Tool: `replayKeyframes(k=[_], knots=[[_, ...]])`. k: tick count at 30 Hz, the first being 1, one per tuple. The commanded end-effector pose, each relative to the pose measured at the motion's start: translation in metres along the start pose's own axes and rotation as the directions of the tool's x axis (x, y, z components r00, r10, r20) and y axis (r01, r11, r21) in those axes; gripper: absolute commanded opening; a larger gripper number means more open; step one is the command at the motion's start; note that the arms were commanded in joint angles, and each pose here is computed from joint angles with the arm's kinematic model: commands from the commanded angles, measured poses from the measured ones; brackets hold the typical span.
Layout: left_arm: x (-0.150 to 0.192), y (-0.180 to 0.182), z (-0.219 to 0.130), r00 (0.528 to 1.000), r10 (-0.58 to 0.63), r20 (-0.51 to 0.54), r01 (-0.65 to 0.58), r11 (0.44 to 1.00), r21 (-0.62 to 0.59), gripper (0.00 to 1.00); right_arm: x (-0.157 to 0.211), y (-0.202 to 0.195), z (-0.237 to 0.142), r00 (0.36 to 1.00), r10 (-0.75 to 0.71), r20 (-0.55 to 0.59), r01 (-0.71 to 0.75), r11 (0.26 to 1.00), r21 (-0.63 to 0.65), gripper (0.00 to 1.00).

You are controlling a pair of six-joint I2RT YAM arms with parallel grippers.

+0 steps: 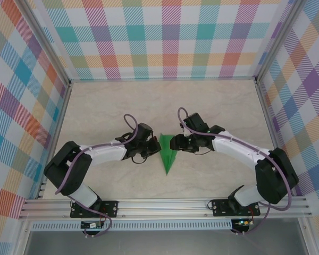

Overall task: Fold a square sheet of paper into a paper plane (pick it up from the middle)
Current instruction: Turn over a paper plane at the center of the table, then move the paper plane to the center of the table.

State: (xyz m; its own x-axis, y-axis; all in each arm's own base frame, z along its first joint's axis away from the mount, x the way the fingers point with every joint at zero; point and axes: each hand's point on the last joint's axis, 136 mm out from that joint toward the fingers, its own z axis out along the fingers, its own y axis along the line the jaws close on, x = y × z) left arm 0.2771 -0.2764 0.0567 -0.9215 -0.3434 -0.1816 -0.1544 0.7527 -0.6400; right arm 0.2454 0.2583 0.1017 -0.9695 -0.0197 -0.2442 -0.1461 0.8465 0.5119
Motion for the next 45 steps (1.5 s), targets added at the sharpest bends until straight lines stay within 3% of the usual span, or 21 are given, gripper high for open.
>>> replayKeyframes(k=[1, 6, 12, 18, 23, 26, 37, 45], knots=[[-0.011, 0.008, -0.008, 0.996, -0.047, 0.079, 0.048, 0.999, -0.005, 0.00, -0.003, 0.006, 0.005, 1.000, -0.021, 0.008, 0.021, 0.998, 0.055, 0.49], [-0.008, 0.026, -0.007, 0.993, -0.069, 0.097, 0.073, 0.996, -0.040, 0.00, 0.006, 0.008, 0.022, 0.998, -0.051, -0.024, 0.054, 0.992, 0.115, 0.42], [-0.007, 0.034, -0.007, 0.993, -0.064, 0.098, 0.072, 0.995, -0.076, 0.00, 0.014, 0.008, 0.038, 0.995, -0.074, -0.070, 0.085, 0.983, 0.164, 0.43], [-0.003, 0.048, -0.005, 0.993, -0.069, 0.092, 0.080, 0.989, -0.126, 0.00, 0.015, 0.003, 0.046, 0.990, -0.103, -0.096, 0.121, 0.973, 0.198, 0.59], [-0.001, 0.052, -0.003, 0.994, -0.070, 0.086, 0.082, 0.986, -0.143, 0.00, 0.022, 0.006, 0.055, 0.987, -0.110, -0.121, 0.127, 0.981, 0.148, 0.77], [-0.001, 0.053, -0.002, 0.994, -0.070, 0.083, 0.082, 0.986, -0.148, 0.00, 0.026, 0.005, 0.060, 0.985, -0.108, -0.132, 0.125, 0.983, 0.133, 0.82], [-0.001, 0.051, -0.001, 0.995, -0.067, 0.076, 0.078, 0.985, -0.153, 0.00, 0.034, -0.003, 0.073, 0.978, -0.115, -0.176, 0.140, 0.980, 0.139, 0.90], [-0.003, 0.048, -0.001, 0.995, -0.065, 0.077, 0.076, 0.986, -0.149, 0.00, 0.043, 0.017, 0.071, 0.972, -0.109, -0.210, 0.117, 0.993, 0.023, 0.85]])
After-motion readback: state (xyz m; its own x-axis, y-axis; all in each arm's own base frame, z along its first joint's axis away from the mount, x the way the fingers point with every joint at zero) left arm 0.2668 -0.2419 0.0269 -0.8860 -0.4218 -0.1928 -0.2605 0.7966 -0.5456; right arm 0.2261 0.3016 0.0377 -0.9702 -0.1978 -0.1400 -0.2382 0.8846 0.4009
